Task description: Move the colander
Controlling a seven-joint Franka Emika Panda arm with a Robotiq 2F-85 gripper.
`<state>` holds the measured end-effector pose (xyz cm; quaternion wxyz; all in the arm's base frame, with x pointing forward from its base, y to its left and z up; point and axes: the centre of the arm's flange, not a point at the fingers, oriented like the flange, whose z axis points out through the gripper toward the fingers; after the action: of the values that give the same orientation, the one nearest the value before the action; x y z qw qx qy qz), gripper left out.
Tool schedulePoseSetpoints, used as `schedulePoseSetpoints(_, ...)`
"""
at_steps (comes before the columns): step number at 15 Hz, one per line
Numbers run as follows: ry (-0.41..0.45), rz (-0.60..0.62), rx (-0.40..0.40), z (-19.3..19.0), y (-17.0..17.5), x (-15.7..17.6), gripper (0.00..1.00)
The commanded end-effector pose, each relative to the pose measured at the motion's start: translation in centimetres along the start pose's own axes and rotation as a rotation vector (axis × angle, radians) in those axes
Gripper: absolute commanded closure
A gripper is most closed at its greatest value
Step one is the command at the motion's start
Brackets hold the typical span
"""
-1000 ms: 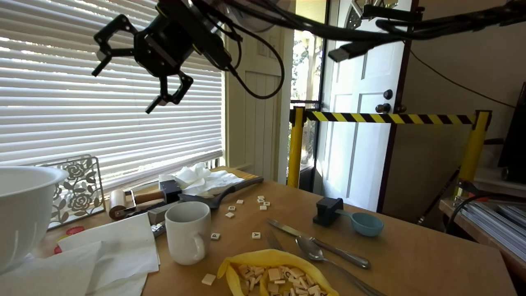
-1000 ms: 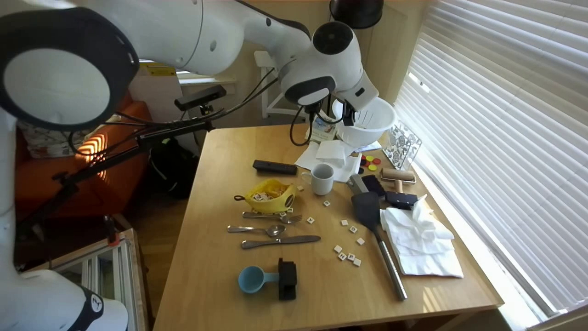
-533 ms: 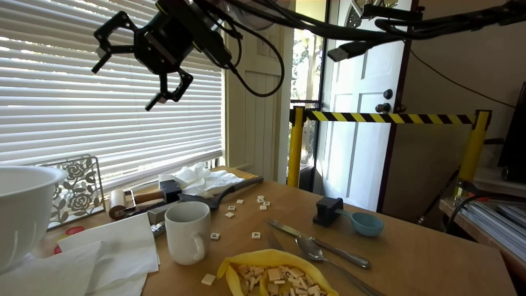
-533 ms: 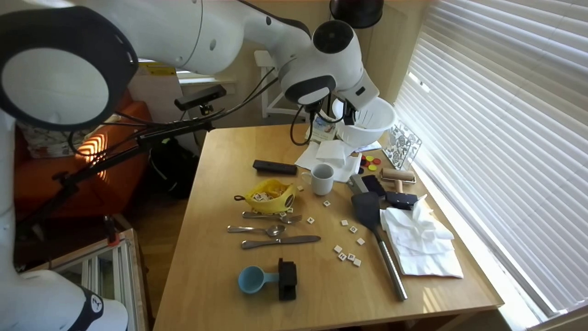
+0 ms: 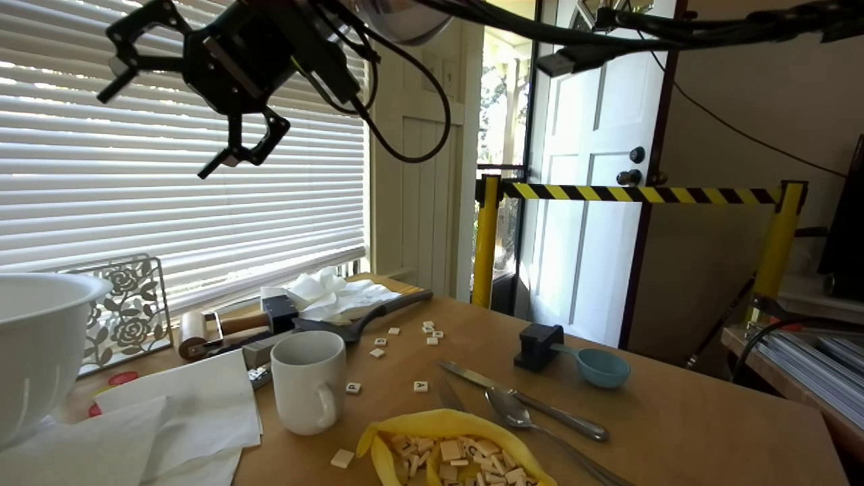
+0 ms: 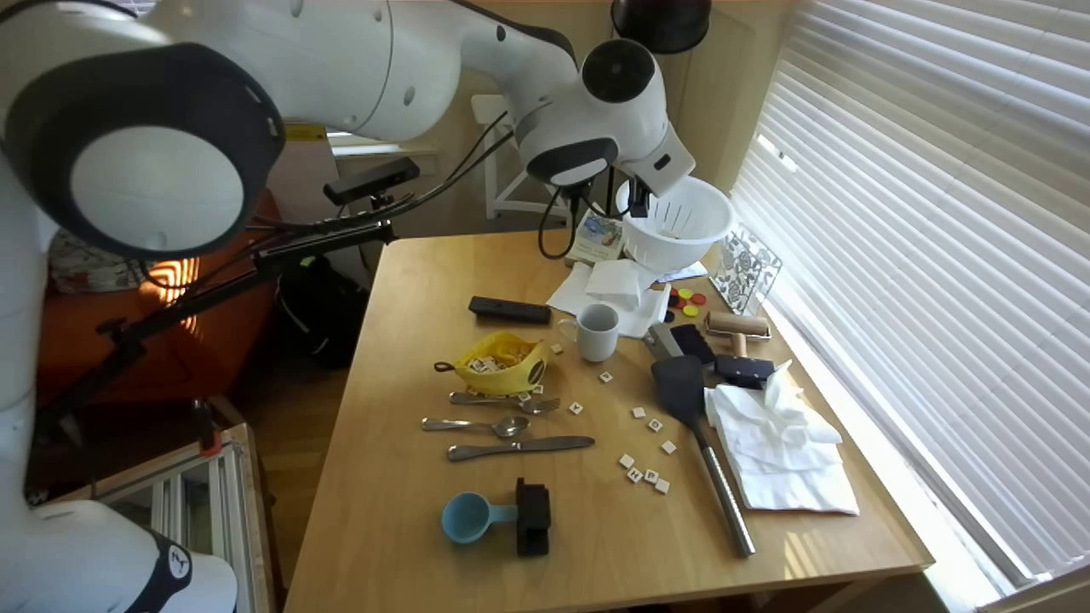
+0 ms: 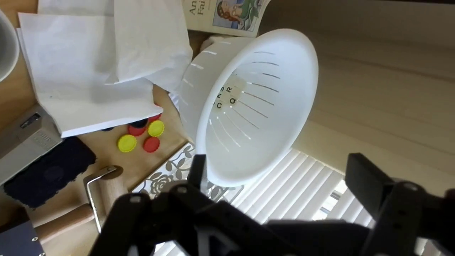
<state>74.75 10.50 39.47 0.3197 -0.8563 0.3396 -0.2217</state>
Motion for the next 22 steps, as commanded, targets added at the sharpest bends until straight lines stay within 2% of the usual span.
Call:
schedulePoseSetpoints(1,-0.057,0.018,0.026,4.1,-0.3,1.7,0.00)
schedulePoseSetpoints(7,-0.131,0.051,0.030,9.6,0.6,2.9,0.00)
schedulePoseSetpoints(12,-0.152,0.076,0.043,13.2,0.7,3.3,0.00)
schedulePoseSetpoints(18,-0.089,0.150,0.016,15.9,1.3,3.7,0.00)
schedulePoseSetpoints(22,-0.032,0.193,-0.030,17.3,1.2,3.2,0.00)
